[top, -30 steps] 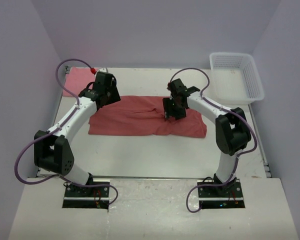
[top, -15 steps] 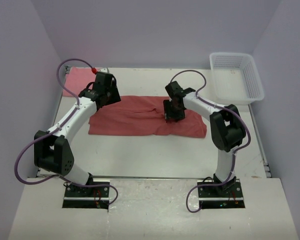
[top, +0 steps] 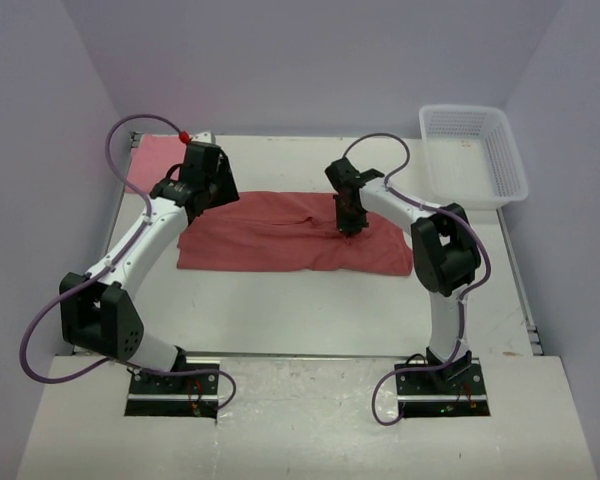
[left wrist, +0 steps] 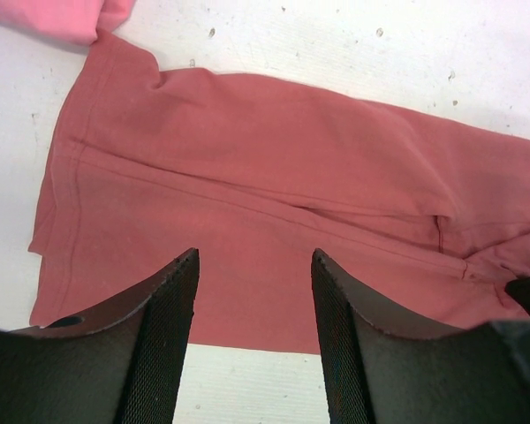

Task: Fold and stack the t-shirts
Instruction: Fold the other side of the tshirt into a rectangle

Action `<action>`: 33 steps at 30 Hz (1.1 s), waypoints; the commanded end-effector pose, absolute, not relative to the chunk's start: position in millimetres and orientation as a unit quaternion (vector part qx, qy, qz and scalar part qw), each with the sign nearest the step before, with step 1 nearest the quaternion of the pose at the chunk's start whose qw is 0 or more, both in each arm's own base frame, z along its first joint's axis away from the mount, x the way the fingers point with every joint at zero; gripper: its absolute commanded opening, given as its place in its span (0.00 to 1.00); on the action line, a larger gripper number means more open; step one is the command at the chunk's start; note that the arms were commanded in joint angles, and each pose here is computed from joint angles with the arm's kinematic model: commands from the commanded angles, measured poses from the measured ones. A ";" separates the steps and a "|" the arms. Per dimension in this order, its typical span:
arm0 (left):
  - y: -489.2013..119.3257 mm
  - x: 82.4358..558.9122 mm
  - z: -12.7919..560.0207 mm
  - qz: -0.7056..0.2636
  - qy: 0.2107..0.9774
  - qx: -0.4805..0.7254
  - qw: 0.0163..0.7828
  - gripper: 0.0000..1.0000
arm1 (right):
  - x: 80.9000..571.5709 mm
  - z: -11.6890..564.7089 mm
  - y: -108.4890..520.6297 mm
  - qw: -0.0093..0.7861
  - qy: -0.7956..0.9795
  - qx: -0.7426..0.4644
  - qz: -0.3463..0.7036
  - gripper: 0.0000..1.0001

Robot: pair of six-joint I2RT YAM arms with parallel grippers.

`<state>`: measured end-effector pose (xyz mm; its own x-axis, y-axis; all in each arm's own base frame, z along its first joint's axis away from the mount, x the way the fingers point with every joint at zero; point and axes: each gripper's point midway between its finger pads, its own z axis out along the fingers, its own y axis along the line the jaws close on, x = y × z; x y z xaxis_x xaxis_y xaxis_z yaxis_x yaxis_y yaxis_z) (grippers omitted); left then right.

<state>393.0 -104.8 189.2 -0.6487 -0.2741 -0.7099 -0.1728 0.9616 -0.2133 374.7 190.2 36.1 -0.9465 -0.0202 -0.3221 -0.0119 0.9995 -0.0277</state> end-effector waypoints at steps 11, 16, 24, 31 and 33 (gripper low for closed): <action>-107.1 396.8 183.9 -0.065 0.909 -0.105 0.398 0.55 | 457.9 102.2 228.6 0.249 0.966 -0.066 0.010 0.00; -100.4 396.4 169.2 -0.040 0.917 -0.112 0.382 0.55 | 545.9 130.0 243.3 0.324 0.941 -0.062 0.078 0.75; -87.7 407.3 161.6 0.004 0.915 -0.135 0.379 0.55 | 475.6 149.7 198.8 0.342 0.937 -0.052 0.045 0.89; -101.2 452.3 159.3 0.008 0.922 -0.128 0.366 0.52 | 389.9 144.9 235.6 0.302 0.943 -0.095 0.106 0.69; -105.2 474.6 153.6 0.014 0.925 -0.115 0.361 0.29 | 369.4 135.3 248.7 0.282 0.943 -0.098 0.146 0.31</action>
<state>449.4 -106.2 143.1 -0.7239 -0.2328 -0.6494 -0.2409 0.9674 -0.0782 387.8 223.8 138.7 -0.8128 -0.1313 -0.5676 -0.2246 0.9696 0.0973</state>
